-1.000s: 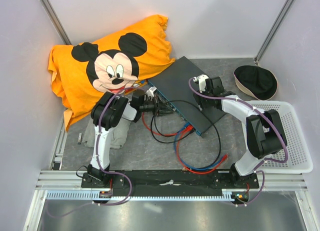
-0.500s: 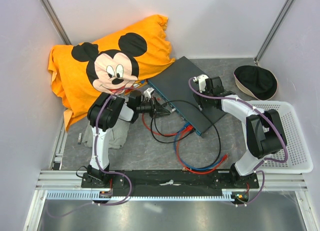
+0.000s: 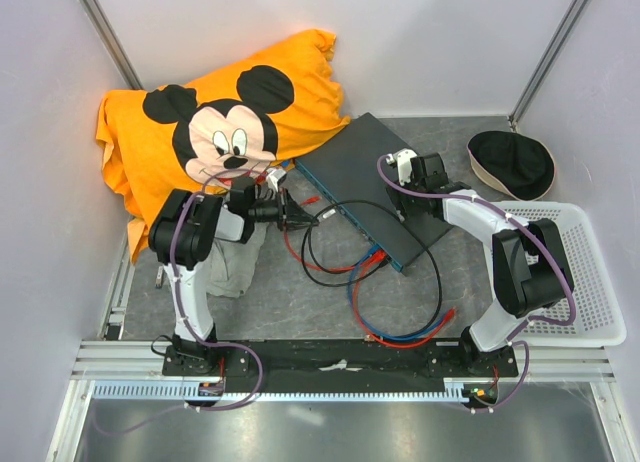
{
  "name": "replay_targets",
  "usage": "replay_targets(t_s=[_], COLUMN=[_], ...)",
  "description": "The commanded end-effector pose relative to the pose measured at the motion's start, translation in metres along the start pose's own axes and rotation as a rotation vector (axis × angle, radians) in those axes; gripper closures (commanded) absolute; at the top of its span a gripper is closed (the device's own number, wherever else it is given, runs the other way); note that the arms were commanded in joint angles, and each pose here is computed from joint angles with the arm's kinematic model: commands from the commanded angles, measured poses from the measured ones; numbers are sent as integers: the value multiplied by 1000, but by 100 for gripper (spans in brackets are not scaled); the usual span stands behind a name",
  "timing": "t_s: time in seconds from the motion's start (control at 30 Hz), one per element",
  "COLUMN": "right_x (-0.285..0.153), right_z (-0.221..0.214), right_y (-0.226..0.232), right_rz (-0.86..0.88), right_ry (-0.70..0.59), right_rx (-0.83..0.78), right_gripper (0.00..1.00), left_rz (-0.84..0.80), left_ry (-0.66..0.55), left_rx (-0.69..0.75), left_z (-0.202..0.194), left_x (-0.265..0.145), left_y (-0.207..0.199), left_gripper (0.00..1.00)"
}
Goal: Pull the plug from the switch port
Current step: Pull the plug from the switch port, then place the plug at the corner of the board.
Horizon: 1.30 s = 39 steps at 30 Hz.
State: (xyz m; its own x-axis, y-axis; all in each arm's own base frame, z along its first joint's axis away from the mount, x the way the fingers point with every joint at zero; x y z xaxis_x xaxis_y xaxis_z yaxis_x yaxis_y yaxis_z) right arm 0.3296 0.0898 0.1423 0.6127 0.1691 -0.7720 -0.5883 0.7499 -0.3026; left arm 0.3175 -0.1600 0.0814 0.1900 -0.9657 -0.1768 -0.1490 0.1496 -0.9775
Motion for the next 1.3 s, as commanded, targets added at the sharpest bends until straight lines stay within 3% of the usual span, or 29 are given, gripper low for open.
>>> replay_targets(t_s=[0.0, 0.13, 0.27, 0.4, 0.5, 0.53, 0.73, 0.83, 0.93, 1.0, 1.07, 1.1, 1.17, 1.27], right_x=[8, 10, 12, 14, 14, 14, 17, 19, 20, 21, 22, 22, 23, 24], right_z=[-41, -36, -33, -36, -39, -40, -41, -36, -31, -31, -31, -31, -32, -32], right_y=[24, 22, 20, 22, 23, 23, 26, 25, 23, 22, 23, 23, 25, 27], right_rz=[118, 112, 108, 118, 120, 119, 133, 129, 126, 127, 130, 129, 139, 149], right_ry=[217, 202, 199, 208, 222, 225, 236, 230, 221, 220, 224, 224, 228, 231], right_rx=[-36, -43, -40, -38, -41, -41, -60, -64, -65, -67, -71, -68, -72, -72], right_gripper=[28, 28, 28, 28, 28, 28, 28, 28, 28, 28, 28, 28, 28, 28], left_rz=[-89, -42, 40, 49, 51, 79, 118, 129, 60, 8, 6, -35, 75, 71], left_ry=[93, 33, -201, -334, -485, -604, -996, -1138, -1237, -1242, -1196, -1136, -1090, -1112], left_rx=[243, 285, 345, 108, 72, 53, -61, -102, -249, -312, -311, -385, -401, -538], left_z=[-12, -13, -8, -28, -50, -54, -98, -110, -120, -125, -121, -124, -123, -141], left_x=[-11, -43, -127, -197, -235, -254, -289, -313, -346, -363, -385, -381, -393, -394], left_y=[-43, -69, -71, -53, -38, -33, -11, -10, -2, -4, -5, -9, 2, 11], left_gripper=[98, 98, 98, 98, 98, 98, 98, 98, 99, 99, 98, 98, 98, 98])
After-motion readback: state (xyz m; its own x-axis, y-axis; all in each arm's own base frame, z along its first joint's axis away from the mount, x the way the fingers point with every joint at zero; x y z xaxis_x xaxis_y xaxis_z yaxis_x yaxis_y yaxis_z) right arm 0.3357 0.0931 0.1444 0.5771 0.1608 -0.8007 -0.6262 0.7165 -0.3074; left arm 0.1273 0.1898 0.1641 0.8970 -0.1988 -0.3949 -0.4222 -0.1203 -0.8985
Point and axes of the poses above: each gripper's point midway between its finger pads, its own x axis out along the fingers, its own y axis along the line the jaws close on, z = x × y, the point moved 10 cm from there along -x, back along the fingers, and after that the axes turned 15 degrees about -x, right-handed, at the moved point
